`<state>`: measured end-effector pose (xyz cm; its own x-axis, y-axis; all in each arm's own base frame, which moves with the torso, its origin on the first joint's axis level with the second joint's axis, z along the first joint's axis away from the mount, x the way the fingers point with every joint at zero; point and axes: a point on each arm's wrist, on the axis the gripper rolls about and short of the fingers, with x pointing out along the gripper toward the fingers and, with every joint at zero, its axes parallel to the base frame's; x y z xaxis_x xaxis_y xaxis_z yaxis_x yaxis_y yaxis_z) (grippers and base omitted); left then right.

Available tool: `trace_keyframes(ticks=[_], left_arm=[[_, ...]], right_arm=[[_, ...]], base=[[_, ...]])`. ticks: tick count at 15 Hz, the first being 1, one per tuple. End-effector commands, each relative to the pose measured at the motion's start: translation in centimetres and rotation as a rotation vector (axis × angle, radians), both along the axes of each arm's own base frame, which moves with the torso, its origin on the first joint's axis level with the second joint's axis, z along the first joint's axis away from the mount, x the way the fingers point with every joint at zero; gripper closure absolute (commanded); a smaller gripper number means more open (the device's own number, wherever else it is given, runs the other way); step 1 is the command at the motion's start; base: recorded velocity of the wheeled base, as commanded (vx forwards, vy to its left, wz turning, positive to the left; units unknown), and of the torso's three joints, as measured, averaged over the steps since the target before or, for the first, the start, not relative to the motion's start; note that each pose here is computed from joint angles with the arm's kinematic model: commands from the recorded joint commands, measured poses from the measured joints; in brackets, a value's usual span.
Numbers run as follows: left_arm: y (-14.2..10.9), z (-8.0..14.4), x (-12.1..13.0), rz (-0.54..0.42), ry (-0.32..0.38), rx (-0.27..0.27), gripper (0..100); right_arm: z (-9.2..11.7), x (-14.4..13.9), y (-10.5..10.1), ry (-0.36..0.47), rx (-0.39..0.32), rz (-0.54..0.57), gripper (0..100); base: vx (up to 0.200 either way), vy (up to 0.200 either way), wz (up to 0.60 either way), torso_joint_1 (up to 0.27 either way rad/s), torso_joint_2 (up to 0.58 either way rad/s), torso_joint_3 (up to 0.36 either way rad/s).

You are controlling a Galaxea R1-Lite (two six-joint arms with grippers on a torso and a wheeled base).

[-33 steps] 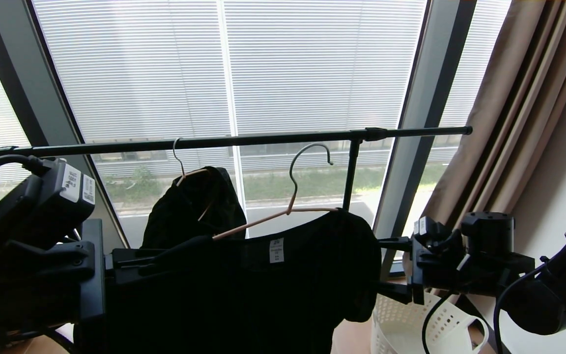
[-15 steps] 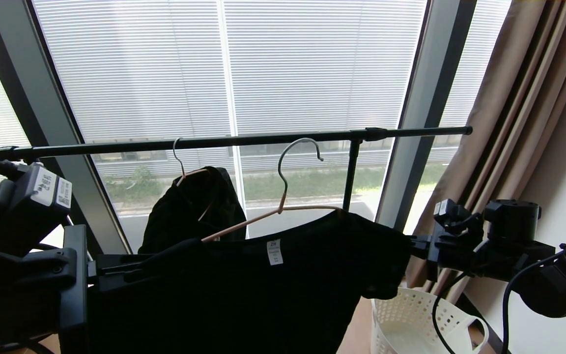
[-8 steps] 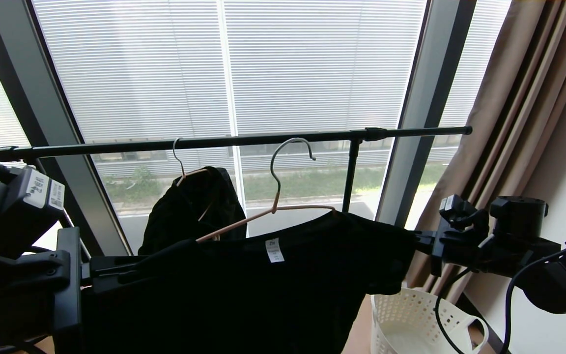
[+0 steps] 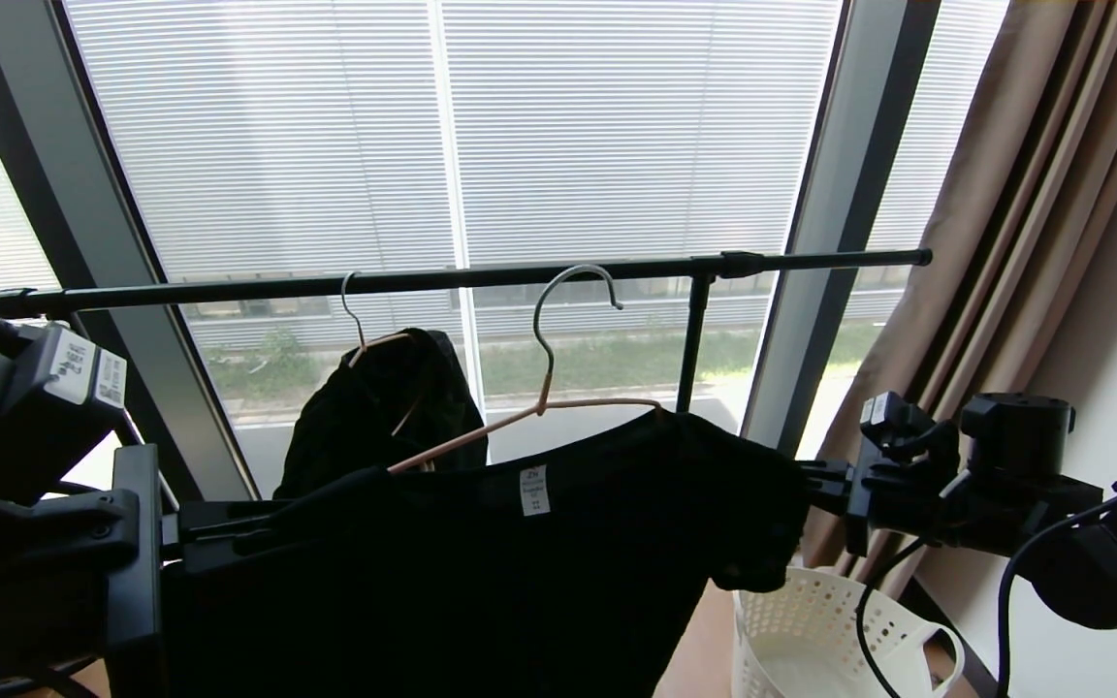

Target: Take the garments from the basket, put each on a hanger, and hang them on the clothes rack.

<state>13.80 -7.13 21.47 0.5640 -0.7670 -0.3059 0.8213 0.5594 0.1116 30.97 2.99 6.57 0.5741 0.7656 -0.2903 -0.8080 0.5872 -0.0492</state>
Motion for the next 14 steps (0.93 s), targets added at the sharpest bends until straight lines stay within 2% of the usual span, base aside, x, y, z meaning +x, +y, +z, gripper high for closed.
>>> trace_keyframes(ticks=[1, 4, 9, 14], left_arm=[[0.0, -0.1, -0.1, 0.001, 0.007, -0.001, 100], [0.2, -0.2, -0.3, 0.013, 0.019, -0.014, 100], [0.9, -0.8, -1.6, 0.048, 0.054, -0.047, 100], [1.7, -1.2, -1.7, 0.103, 0.065, -0.047, 100]], right_arm=[[0.1, -0.4, 0.4, -0.004, -0.004, 0.017, 0], [0.5, -1.6, 1.3, -0.064, -0.049, 0.073, 0], [2.9, -3.3, 2.4, -0.13, -0.039, 0.114, 0], [4.7, -4.9, 4.1, -0.147, -0.012, 0.133, 0]], base=[[0.0, 0.0, 0.0, 0.0, 0.0, 0.0], [0.0, 0.0, 0.0, 0.0, 0.0, 0.0], [0.0, 0.0, 0.0, 0.0, 0.0, 0.0], [0.0, 0.0, 0.0, 0.0, 0.0, 0.0]])
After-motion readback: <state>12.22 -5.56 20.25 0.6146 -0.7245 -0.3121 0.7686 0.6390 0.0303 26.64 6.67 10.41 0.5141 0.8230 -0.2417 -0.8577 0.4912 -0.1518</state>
